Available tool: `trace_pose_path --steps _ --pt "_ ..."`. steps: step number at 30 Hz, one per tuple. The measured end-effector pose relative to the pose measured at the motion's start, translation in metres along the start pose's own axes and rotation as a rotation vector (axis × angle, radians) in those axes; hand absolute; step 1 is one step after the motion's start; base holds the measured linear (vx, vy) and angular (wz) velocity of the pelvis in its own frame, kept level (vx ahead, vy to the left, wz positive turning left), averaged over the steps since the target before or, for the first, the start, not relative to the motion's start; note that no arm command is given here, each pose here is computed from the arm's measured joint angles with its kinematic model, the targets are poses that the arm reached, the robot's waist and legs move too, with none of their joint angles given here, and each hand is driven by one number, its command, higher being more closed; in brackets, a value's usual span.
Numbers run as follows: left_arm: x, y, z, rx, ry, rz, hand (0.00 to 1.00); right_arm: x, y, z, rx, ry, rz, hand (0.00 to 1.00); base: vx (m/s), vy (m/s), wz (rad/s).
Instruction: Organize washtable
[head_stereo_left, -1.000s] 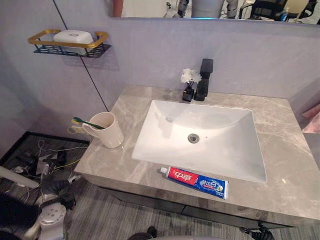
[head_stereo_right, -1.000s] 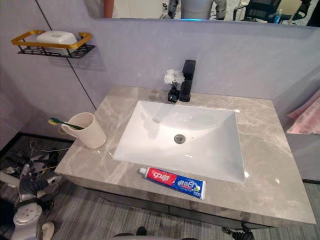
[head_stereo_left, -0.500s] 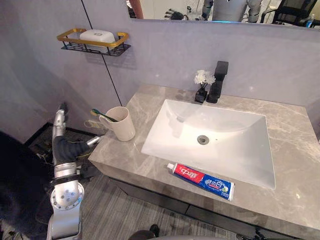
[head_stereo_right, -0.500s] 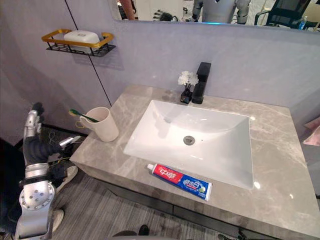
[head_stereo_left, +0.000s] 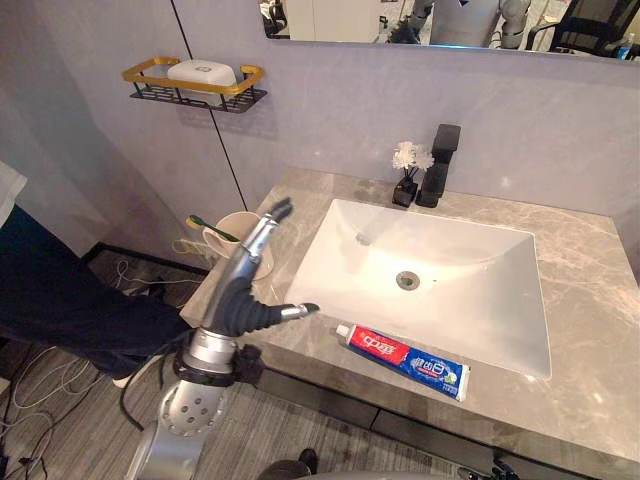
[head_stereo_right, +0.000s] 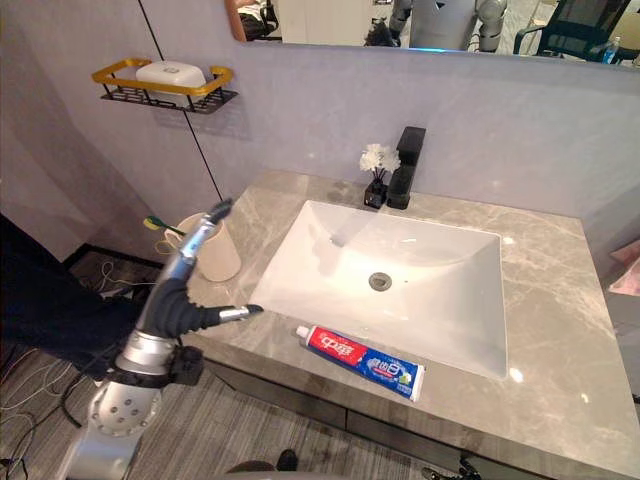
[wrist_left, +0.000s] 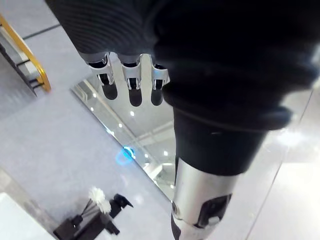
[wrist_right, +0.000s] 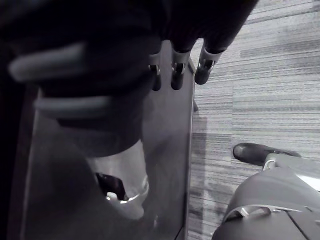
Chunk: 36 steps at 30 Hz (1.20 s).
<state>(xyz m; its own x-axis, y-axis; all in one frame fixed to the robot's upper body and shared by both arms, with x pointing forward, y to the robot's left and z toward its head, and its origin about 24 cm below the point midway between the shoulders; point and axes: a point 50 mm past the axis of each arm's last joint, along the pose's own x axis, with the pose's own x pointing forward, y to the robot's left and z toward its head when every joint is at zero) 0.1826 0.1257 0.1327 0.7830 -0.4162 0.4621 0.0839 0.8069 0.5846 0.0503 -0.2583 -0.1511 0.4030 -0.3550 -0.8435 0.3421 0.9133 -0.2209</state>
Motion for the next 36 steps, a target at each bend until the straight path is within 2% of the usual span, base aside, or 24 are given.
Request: trace_pose_path --steps 6,15,21,32,33,36 --pt "-0.007 -0.038 -0.019 0.002 0.073 -0.206 0.00 0.001 0.002 0.004 0.001 -0.010 0.005 0.00 -0.01 0.002 -0.07" --pt "-0.010 -0.069 -0.045 0.072 0.141 -0.388 0.00 0.003 0.004 0.013 0.001 -0.042 0.018 0.00 0.00 -0.001 -0.12" --pt "-0.010 -0.078 -0.056 0.126 0.164 -0.448 0.00 0.003 0.005 0.017 0.001 -0.057 0.030 0.00 0.02 -0.008 -0.03" --pt "-0.001 -0.077 -0.063 0.174 0.157 -0.462 0.00 0.004 0.007 0.021 0.009 -0.069 0.033 0.00 0.00 -0.002 -0.04" --pt "-0.002 -0.078 -0.065 0.176 0.165 -0.467 1.00 0.004 0.007 0.022 0.009 -0.072 0.033 0.00 -0.02 -0.005 -0.08" --pt "-0.008 -0.079 -0.073 0.192 0.198 -0.499 1.00 0.004 0.006 0.023 0.009 -0.077 0.033 0.00 -0.01 -0.003 -0.08"
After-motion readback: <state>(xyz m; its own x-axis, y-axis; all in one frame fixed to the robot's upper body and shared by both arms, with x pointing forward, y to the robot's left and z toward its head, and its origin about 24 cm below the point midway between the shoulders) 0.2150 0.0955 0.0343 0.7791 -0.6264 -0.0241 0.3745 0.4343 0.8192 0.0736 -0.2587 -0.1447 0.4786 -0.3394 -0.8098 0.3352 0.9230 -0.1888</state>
